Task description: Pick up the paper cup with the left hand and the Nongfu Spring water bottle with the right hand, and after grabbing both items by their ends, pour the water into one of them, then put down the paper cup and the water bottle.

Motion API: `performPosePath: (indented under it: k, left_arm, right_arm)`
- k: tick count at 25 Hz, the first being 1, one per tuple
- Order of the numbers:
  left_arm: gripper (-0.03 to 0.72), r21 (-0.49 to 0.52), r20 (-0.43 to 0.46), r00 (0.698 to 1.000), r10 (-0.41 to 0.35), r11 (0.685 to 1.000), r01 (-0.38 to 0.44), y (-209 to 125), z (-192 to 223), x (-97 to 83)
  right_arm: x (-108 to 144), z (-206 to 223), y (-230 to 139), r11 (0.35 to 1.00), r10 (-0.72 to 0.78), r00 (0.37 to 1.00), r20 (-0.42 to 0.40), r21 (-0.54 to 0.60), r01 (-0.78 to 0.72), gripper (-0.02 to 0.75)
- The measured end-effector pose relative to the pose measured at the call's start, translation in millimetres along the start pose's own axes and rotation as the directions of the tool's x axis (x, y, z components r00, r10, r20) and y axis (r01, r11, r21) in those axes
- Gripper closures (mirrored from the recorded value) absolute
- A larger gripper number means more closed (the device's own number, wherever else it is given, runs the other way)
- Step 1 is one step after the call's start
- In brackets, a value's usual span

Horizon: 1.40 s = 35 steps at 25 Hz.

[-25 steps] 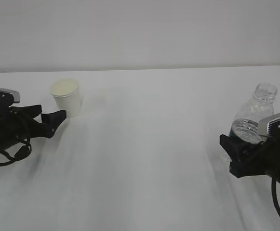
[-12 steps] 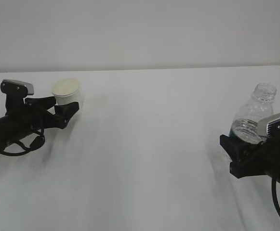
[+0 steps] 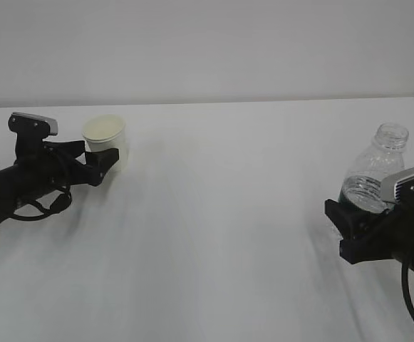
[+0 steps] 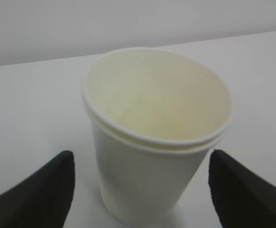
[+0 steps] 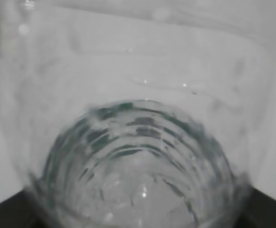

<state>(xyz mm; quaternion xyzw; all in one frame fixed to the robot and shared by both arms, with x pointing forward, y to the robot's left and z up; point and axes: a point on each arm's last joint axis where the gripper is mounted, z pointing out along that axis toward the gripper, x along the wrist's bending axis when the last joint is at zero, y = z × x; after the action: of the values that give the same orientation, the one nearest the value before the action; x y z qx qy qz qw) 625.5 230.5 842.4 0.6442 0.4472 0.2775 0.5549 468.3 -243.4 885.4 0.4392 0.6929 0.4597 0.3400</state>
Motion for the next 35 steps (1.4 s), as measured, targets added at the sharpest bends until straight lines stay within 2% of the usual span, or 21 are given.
performPosePath:
  k: [14,35]
  left_arm:
    - [0.059,0.042,-0.005,1.000,-0.015,0.999,0.016,-19.5,7.3,4.1]
    - [0.074,-0.022,0.006,1.000,0.008,1.000,-0.008,-5.1,23.1,8.7]
  right_arm:
    - [0.9,0.0,0.2,1.000,-0.005,1.000,-0.010,-0.003,0.005,0.253]
    - [1.1,0.0,0.2,1.000,-0.006,1.000,-0.012,-0.003,0.006,0.253]
